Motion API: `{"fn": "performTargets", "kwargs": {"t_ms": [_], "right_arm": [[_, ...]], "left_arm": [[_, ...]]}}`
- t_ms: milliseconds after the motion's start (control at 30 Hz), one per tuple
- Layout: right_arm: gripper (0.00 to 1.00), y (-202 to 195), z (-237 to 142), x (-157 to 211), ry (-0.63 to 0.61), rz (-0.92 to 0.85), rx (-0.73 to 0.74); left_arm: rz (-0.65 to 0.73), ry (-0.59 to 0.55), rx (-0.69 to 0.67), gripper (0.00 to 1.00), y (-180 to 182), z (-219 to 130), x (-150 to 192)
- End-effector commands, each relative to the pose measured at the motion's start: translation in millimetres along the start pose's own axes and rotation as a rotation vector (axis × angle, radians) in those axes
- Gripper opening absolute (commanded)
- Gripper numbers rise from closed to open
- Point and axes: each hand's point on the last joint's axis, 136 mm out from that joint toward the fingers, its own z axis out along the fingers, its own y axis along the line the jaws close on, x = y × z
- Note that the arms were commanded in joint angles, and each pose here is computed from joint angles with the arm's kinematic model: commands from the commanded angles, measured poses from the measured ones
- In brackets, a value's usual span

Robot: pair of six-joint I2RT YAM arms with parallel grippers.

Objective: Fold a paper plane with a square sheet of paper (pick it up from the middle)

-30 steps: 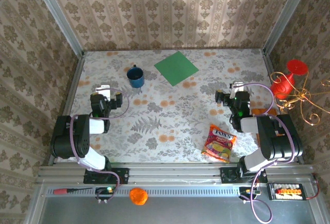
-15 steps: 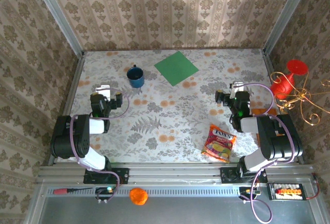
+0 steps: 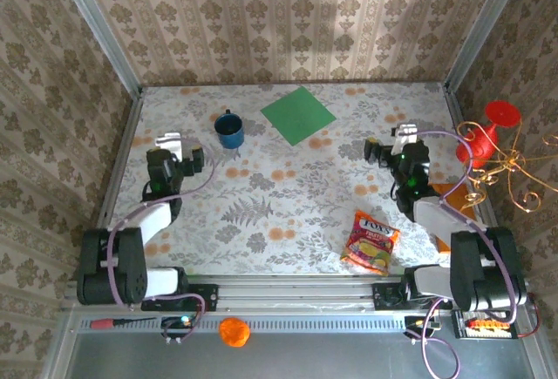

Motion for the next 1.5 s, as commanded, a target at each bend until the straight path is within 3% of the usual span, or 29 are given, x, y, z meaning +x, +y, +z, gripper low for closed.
{"fn": "performTargets", "kwargs": {"t_ms": [0, 167, 367, 533, 1000, 1167, 1467], "right_arm": [[1.0, 13.0, -4.2, -7.3, 0.094, 0.111, -0.04], [1.0, 53.9, 3.2, -11.8, 0.262, 0.271, -0.179], [1.0, 130.3, 34.8, -6.0, 0.46, 0.214, -0.31], [1.0, 173.2, 81.1, 8.0, 0.58, 0.283, -0.34], [0.66, 214.9, 178.7, 74.9, 0.741, 0.264, -0.239], [0.51, 219.6, 198.9, 87.0, 0.773, 0.245, -0.224], [0.48, 215.4, 206.0, 114.6, 0.847, 0.235, -0.177]], "left_arm": [[-0.158, 0.102, -0.017, 1.0, 2.0, -16.3, -1.0], [-0.397, 0.201, 0.03, 1.0, -8.9, -32.0, -5.6], [-0.547, 0.249, 0.225, 1.0, -45.6, -34.2, 11.4], [-0.516, 0.284, 0.32, 1.0, -79.0, -40.3, 19.4], [-0.442, 0.452, 0.477, 1.0, -174.9, -41.0, 52.7], [-0.413, 0.487, 0.503, 1.0, -195.7, -32.5, 55.7], [-0.419, 0.511, 0.494, 1.0, -202.8, -21.4, 59.0]]}}
